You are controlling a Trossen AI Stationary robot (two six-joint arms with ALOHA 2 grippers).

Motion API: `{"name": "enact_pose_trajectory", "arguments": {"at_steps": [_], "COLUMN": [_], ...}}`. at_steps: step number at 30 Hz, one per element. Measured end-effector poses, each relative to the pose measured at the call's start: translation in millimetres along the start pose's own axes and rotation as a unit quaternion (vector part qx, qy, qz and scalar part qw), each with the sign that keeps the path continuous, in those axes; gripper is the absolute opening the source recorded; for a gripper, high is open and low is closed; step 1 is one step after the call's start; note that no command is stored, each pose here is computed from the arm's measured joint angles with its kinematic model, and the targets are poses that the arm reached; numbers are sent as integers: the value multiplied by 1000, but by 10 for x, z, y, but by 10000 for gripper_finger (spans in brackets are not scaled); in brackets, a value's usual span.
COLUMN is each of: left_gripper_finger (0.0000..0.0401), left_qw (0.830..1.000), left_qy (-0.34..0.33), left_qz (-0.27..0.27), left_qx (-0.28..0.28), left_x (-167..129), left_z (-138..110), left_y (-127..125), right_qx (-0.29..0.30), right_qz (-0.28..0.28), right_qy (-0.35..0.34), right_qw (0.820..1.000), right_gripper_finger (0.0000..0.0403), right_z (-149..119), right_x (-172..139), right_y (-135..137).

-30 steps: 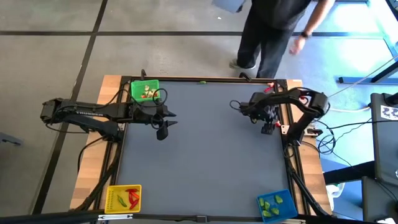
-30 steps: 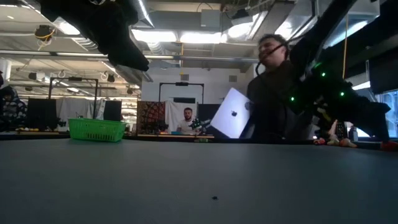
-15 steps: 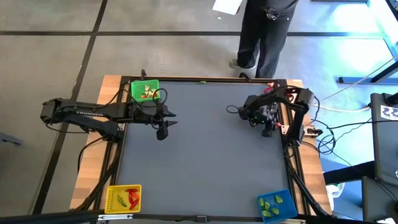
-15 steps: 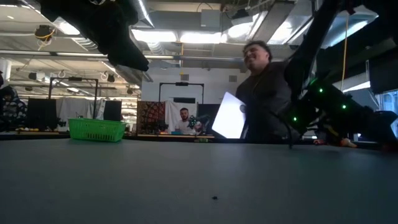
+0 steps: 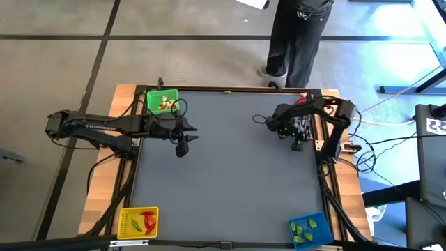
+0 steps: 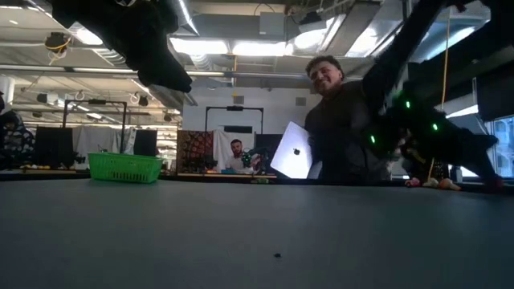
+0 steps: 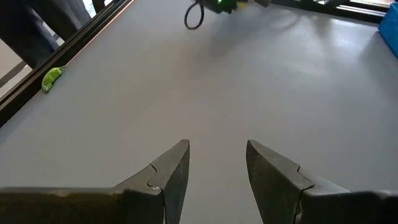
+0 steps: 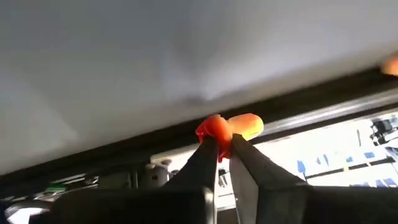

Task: Sort produce into baskets
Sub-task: Put the red mushroom into the green bin

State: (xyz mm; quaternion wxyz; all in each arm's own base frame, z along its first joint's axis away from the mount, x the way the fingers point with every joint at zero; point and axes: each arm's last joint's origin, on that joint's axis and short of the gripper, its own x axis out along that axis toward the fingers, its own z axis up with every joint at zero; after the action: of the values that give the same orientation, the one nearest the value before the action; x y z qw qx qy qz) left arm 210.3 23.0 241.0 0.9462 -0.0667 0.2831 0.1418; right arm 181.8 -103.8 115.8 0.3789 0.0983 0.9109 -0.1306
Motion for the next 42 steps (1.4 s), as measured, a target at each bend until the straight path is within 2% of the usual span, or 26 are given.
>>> {"name": "enact_pose_trajectory", "arguments": {"at_steps": [2,6,10,15,18,24,27,31,36,38,40,42], "left_gripper_finger": [155,155,155,156,177,240,249,245,232,226,219,213], "left_qw": [1000,1000,1000,1000,1000,999,999,999,996,994,992,990], "left_qy": [-1,-2,-1,-1,2,-8,-8,-30,-68,-90,-106,-117], "left_qz": [-1,0,0,-3,-7,-9,-16,-34,-61,-69,-73,-72], "left_qx": [-12,-24,-24,-24,-24,-41,-33,-27,-4,3,15,30], "left_x": [0,0,0,0,10,67,67,68,111,154,207,253], "left_z": [2,3,3,0,-3,18,15,50,107,140,160,173], "left_y": [-3,0,0,-14,-17,-30,-63,-139,-266,-311,-345,-363], "right_qx": [13,40,68,62,41,7,-11,-34,-52,-59,-67,-93], "right_qz": [-4,11,50,91,108,139,152,160,170,165,156,152], "right_qy": [-27,-125,-263,-424,-495,-629,-681,-733,-776,-788,-794,-807], "right_qw": [1000,991,961,899,861,765,716,660,605,590,583,564], "right_gripper_finger": [20,5,12,6,6,10,11,11,12,12,12,12], "right_z": [-78,-251,-412,-493,-477,-448,-463,-489,-515,-493,-471,-458], "right_x": [-138,-467,-788,-1066,-1199,-1488,-1621,-1765,-1898,-1931,-1943,-1980], "right_y": [3,83,268,585,778,1062,1153,1209,1215,1227,1237,1257]}}
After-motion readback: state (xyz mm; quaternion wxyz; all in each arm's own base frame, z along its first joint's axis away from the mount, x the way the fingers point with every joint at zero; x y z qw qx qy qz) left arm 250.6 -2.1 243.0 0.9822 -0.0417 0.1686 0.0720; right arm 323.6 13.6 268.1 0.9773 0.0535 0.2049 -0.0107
